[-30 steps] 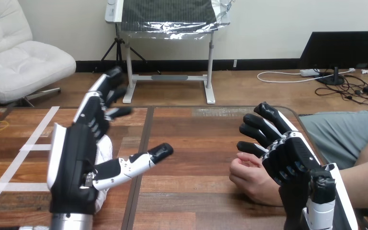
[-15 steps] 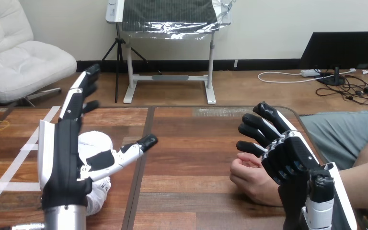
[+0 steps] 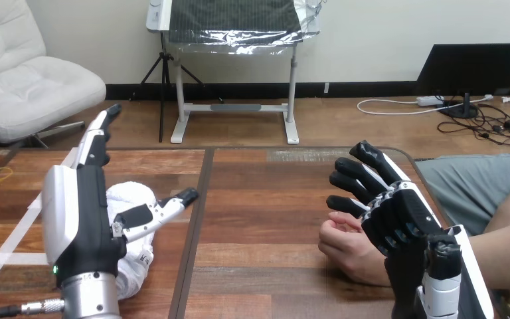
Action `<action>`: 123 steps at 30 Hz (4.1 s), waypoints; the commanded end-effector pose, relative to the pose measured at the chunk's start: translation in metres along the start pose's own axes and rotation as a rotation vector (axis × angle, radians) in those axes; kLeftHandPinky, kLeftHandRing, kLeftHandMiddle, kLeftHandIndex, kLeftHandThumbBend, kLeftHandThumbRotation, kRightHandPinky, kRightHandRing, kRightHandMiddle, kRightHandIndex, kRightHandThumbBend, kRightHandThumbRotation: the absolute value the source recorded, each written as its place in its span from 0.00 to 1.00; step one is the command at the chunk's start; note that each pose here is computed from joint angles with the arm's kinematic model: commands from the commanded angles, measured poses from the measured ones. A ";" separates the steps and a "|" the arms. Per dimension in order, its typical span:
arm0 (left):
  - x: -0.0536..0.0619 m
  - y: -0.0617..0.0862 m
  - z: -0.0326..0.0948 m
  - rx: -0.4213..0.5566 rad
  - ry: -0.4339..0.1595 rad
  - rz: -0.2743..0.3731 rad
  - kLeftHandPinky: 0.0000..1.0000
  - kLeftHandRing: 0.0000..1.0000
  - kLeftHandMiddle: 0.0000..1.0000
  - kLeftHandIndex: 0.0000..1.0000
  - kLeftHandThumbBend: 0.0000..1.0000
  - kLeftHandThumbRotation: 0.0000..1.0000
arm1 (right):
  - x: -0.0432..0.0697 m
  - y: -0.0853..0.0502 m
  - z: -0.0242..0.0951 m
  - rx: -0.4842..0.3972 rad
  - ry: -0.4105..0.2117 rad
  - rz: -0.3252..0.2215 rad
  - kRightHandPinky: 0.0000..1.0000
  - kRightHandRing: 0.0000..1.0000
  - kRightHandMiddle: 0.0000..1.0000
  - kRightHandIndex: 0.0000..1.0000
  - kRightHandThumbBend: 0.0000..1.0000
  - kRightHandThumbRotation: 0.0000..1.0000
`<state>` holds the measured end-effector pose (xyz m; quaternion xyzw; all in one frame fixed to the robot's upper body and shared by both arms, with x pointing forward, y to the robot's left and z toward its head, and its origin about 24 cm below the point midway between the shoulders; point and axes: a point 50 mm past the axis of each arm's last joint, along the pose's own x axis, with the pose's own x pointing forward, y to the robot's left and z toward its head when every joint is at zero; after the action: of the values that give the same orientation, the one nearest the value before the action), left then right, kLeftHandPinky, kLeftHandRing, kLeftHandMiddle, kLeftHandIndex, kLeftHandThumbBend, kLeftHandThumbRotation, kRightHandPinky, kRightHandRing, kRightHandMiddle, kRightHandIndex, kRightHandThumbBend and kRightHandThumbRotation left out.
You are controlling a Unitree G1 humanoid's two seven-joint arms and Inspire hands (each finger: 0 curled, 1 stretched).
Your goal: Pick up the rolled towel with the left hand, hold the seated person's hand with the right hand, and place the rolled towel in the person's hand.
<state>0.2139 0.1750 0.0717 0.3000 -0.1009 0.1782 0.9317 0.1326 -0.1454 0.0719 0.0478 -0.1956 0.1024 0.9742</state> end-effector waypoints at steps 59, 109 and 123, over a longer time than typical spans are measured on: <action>0.054 -0.036 -0.011 0.340 0.330 0.026 0.84 0.88 0.91 0.90 0.96 0.25 | 0.017 0.002 0.010 -0.011 -0.111 0.016 0.76 0.83 0.84 0.87 0.76 1.00; 0.072 -0.054 -0.020 0.554 0.490 -0.064 1.00 1.00 1.00 1.00 0.97 0.39 | 0.014 0.000 0.011 -0.023 -0.122 0.016 0.75 0.83 0.84 0.86 0.77 1.00; 0.076 -0.058 -0.023 0.568 0.522 -0.081 1.00 1.00 1.00 1.00 0.96 0.38 | 0.014 0.001 0.013 -0.033 -0.130 0.013 0.76 0.84 0.84 0.85 0.78 1.00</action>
<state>0.2900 0.1691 0.0234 0.4877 0.2432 0.2183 0.8095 0.1350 -0.1439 0.0762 0.0395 -0.2164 0.1060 0.9697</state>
